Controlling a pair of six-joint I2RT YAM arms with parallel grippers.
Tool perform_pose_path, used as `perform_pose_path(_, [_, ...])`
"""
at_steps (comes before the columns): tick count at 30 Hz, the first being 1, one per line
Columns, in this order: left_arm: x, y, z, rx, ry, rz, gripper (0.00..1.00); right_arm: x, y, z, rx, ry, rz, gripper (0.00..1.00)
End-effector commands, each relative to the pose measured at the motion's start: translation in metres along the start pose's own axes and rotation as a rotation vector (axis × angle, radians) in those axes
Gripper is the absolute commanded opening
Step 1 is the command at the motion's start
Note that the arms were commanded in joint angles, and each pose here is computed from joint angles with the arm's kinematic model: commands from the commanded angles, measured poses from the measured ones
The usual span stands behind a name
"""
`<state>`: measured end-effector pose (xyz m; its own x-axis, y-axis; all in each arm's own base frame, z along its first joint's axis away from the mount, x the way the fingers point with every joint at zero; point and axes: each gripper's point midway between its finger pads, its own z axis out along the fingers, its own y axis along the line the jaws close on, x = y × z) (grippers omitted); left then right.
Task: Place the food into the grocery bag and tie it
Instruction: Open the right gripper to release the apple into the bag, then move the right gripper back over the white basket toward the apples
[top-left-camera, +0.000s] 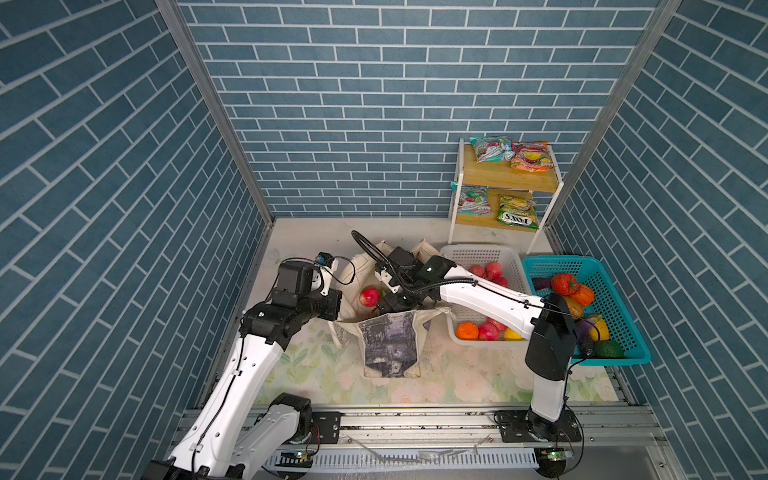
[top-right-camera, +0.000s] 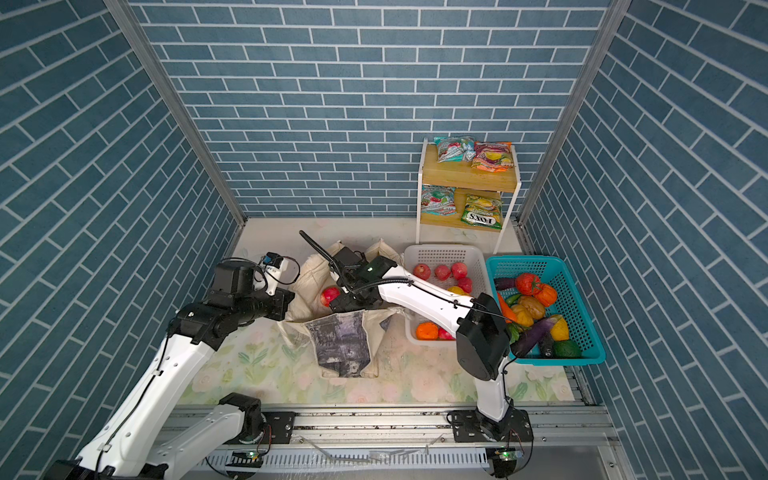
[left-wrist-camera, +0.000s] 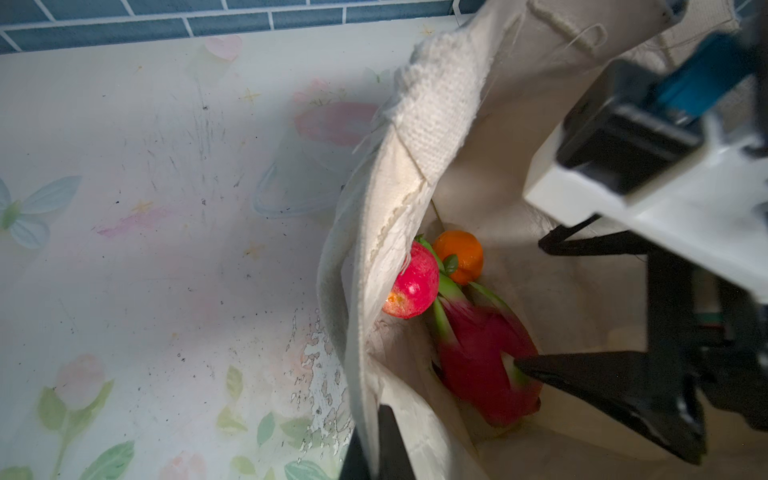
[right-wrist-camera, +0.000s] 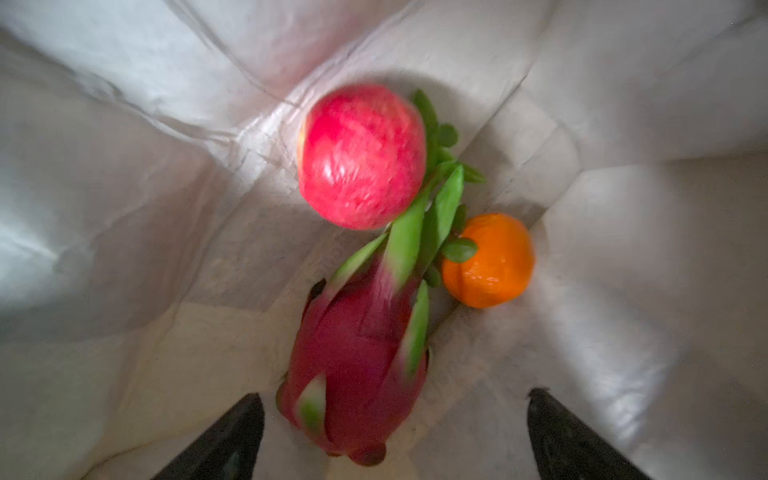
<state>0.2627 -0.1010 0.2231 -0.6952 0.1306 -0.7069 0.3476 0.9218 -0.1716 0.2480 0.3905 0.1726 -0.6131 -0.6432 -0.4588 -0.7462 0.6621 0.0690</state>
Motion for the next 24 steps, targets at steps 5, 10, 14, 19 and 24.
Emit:
perform_pose_path(5, [-0.002,0.001,0.0,-0.003,-0.021,0.004,0.0,-0.065,-0.038,-0.167,0.21,-0.493,-0.009,0.99])
perform_pose_path(10, [-0.002,0.002,0.0,-0.005,-0.02,0.003,0.0,-0.052,-0.081,-0.219,0.362,-0.632,0.07,0.99])
perform_pose_path(14, [-0.002,0.002,0.0,-0.005,-0.019,0.003,0.0,-0.021,-0.124,-0.221,0.468,-0.606,0.175,0.99])
perform_pose_path(19, [-0.001,0.002,0.001,-0.007,-0.016,0.003,0.0,0.034,-0.179,-0.199,0.532,-0.508,0.418,0.95])
perform_pose_path(24, [-0.001,0.002,0.001,-0.005,-0.014,0.002,0.0,0.088,-0.213,-0.164,0.555,-0.382,0.638,0.9])
